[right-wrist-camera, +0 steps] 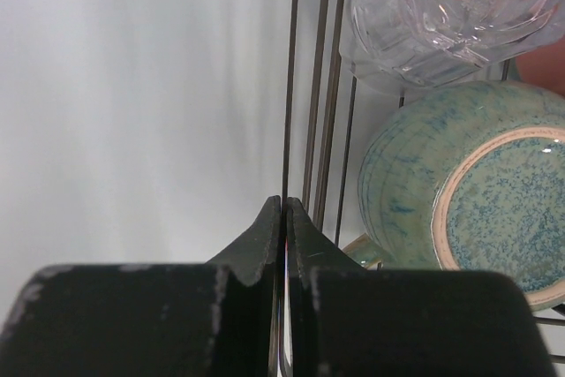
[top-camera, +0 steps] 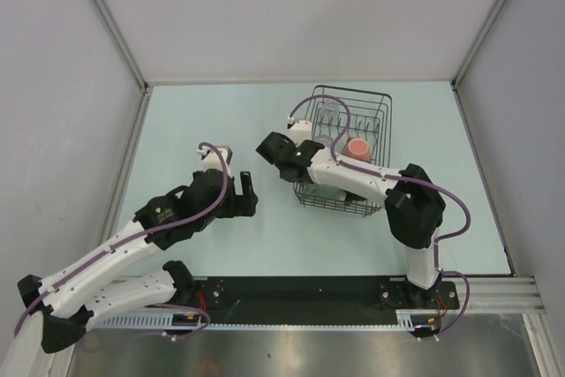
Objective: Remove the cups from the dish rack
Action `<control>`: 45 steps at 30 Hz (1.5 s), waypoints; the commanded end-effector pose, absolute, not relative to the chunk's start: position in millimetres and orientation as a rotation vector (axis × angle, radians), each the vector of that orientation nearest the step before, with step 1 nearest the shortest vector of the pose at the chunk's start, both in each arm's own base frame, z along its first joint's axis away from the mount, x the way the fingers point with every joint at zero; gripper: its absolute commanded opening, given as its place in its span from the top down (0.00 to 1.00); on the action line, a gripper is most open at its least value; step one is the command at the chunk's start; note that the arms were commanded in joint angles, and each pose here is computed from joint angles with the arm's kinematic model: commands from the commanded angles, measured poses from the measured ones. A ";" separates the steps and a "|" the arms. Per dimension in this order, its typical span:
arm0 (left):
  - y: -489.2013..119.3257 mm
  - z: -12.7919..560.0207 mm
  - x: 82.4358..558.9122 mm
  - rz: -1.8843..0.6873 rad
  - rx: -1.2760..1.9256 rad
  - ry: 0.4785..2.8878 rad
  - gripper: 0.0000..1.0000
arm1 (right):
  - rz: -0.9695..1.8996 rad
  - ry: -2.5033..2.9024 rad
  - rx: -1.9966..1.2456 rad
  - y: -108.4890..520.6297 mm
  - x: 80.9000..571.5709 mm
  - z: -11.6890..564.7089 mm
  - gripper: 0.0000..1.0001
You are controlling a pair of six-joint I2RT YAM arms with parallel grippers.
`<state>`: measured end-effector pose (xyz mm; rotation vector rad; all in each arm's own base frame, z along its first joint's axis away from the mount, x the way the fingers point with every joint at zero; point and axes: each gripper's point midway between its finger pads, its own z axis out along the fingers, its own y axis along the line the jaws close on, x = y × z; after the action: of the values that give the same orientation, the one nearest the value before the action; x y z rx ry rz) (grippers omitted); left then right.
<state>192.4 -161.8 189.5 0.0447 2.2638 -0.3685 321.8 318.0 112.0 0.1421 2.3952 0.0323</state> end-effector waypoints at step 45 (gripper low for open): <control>-216.2 187.9 310.0 -0.287 0.105 2.277 0.03 | -0.096 2.149 0.295 144.9 383.1 263.1 0.15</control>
<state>272.5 -197.8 197.8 0.0647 2.2567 -0.2607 388.8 176.8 283.6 0.3556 2.0939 0.0480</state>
